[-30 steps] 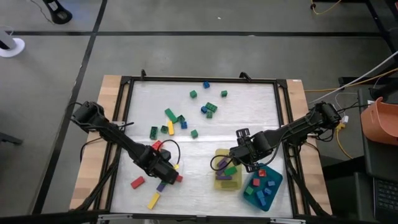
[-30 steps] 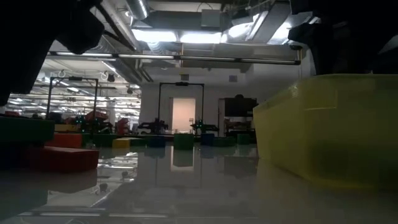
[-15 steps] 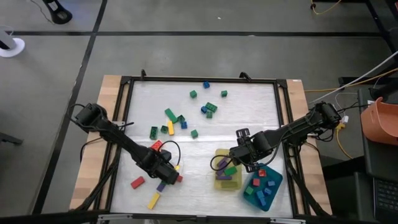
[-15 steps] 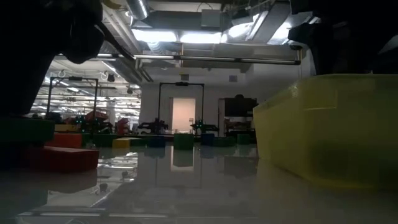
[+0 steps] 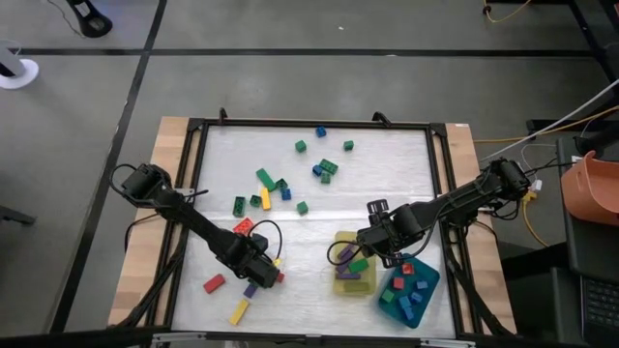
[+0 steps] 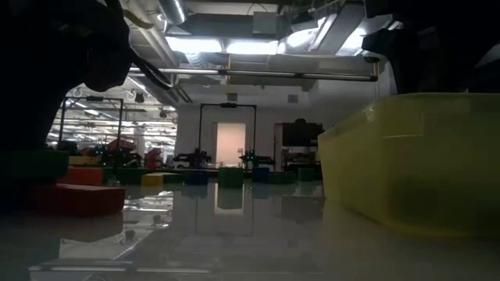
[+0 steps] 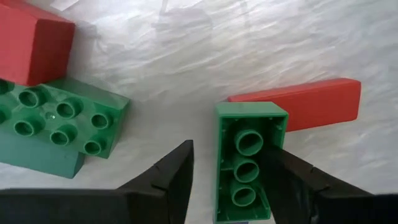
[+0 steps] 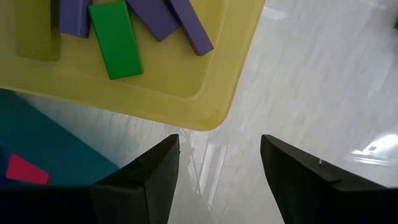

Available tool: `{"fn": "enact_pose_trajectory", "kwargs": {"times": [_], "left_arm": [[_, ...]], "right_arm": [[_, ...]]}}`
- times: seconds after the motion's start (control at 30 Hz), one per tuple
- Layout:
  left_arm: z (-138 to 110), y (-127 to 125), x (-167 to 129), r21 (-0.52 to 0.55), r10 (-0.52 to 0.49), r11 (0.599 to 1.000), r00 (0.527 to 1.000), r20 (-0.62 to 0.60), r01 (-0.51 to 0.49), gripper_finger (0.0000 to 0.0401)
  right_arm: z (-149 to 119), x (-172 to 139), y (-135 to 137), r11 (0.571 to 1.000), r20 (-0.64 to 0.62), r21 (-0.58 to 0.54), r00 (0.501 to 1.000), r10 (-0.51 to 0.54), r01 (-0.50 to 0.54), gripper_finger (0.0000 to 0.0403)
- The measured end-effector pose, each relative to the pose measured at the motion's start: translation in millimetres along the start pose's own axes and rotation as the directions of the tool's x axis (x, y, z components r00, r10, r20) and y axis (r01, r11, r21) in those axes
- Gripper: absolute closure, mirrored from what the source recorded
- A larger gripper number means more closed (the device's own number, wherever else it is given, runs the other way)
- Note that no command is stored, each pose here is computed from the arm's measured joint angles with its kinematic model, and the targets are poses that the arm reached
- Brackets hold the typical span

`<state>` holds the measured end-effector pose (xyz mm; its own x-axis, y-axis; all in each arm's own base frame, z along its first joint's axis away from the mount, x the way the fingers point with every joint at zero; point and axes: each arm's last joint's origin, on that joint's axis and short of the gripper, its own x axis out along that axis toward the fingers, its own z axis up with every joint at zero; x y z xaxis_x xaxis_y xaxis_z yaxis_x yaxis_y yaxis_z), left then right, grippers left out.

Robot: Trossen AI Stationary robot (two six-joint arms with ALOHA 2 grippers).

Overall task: Sort blocks by size
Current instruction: Put the long green block into the yellow bin

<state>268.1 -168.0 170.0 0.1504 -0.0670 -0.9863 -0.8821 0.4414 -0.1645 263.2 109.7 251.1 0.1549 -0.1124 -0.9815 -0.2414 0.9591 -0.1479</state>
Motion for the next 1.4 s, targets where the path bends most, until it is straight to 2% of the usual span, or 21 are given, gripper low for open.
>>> {"fn": "enact_pose_trajectory", "kwargs": {"times": [0.23,0.5,0.67,0.73,0.83,0.93,1.07,1.2,1.3,1.4], "left_arm": [[1.4,-0.3,-0.3,0.039,-0.001,0.999,1.000,0.000,0.001,0.0339],[14.1,0.2,-7.8,0.063,-0.024,0.998,1.000,0.006,0.024,0.0343],[26.8,-1.8,-26.9,0.085,-0.103,0.991,0.995,0.016,0.102,0.0343],[33.4,-6.6,-33.6,0.098,-0.178,0.980,0.983,0.047,0.173,0.0341],[46.4,-21.8,-41.4,0.155,-0.341,0.935,0.928,0.152,0.319,0.0339],[62.4,-40.6,-44.7,0.269,-0.496,0.862,0.823,0.278,0.429,0.0340],[86.0,-65.3,-41.0,0.439,-0.649,0.755,0.652,0.392,0.487,0.0336],[105.4,-82.7,-27.1,0.564,-0.735,0.673,0.517,0.439,0.478,0.0319],[113.4,-89.7,-14.1,0.646,-0.770,0.628,0.469,0.433,0.434,0.0303],[117.3,-91.8,-2.5,0.697,-0.777,0.606,0.473,0.415,0.383,0.0283]], "right_arm": [[0.0,0.0,0.0,1.000,0.000,0.000,1.000,0.000,0.000,0.0178],[0.0,0.0,0.0,1.000,0.000,0.000,1.000,0.001,-0.001,0.0178],[0.4,0.0,0.1,1.000,0.004,0.001,1.000,0.001,-0.001,0.0178],[1.4,0.0,0.2,1.000,0.014,0.002,1.000,0.002,-0.002,0.0178],[5.0,-0.1,0.7,1.000,0.052,0.009,0.999,0.007,-0.008,0.0178],[9.4,-0.5,1.3,1.000,0.096,0.014,0.995,0.013,-0.015,0.0178],[13.6,-1.0,1.9,1.000,0.140,0.004,0.990,0.019,-0.019,0.0178],[13.9,-1.0,2.0,1.000,0.143,-0.003,0.990,0.019,-0.019,0.0178],[13.8,-1.0,2.0,1.000,0.142,-0.003,0.990,0.019,-0.018,0.0178],[13.7,-1.0,2.0,1.000,0.141,-0.003,0.990,0.019,-0.019,0.0178]]}}
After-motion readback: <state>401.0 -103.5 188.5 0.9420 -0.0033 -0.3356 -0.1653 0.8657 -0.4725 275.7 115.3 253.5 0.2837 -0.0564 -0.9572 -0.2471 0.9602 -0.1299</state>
